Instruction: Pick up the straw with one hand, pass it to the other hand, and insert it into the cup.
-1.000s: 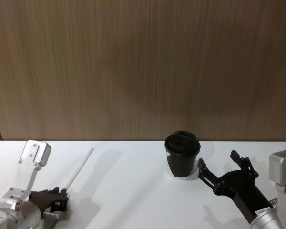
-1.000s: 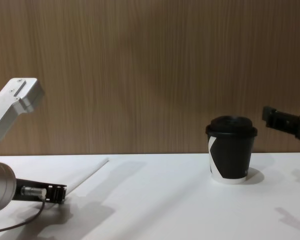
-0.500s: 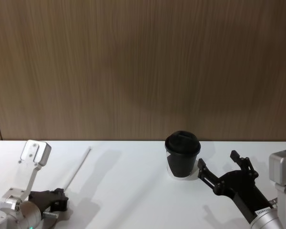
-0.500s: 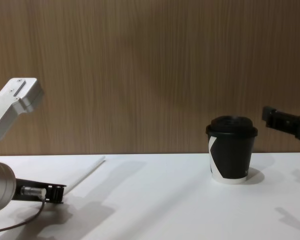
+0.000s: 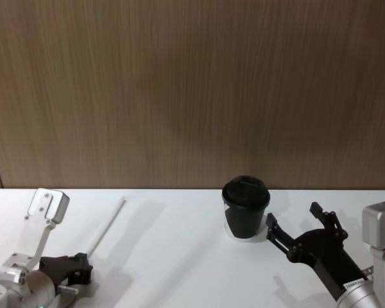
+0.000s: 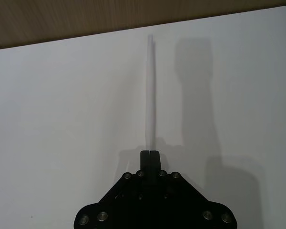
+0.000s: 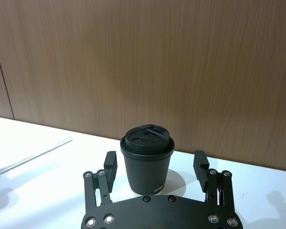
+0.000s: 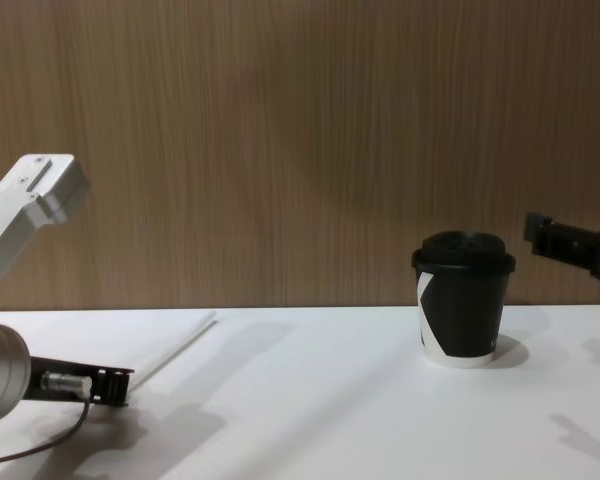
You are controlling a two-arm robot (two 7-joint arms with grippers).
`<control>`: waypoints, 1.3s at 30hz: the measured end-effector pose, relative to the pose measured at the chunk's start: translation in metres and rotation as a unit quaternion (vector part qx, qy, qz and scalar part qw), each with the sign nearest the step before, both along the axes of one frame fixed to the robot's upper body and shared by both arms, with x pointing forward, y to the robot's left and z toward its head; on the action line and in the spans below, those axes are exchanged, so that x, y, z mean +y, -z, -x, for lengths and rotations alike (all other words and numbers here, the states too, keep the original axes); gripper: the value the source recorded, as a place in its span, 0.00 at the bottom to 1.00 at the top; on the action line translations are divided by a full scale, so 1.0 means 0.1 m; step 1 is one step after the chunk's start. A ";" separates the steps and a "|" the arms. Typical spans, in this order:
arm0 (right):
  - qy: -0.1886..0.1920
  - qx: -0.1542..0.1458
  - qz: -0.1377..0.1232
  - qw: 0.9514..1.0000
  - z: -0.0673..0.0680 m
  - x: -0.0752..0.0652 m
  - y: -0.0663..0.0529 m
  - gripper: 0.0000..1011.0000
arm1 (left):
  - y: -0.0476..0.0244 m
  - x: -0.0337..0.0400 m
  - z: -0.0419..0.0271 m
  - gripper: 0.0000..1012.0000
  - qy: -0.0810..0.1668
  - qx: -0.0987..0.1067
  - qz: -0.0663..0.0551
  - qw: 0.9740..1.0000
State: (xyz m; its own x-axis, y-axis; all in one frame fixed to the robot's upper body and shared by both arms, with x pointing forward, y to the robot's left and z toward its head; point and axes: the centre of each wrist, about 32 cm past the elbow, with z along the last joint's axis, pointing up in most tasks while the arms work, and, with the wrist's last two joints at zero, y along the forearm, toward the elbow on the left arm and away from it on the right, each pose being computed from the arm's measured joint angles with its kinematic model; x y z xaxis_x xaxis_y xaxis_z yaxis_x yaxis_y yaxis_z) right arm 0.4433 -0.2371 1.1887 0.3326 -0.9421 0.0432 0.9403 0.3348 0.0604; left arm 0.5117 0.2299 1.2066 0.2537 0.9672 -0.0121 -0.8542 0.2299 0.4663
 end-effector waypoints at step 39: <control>0.000 0.000 0.000 1.000 0.00 0.00 0.00 0.99 | -0.204 0.714 0.220 0.00 0.183 -0.164 0.070 0.967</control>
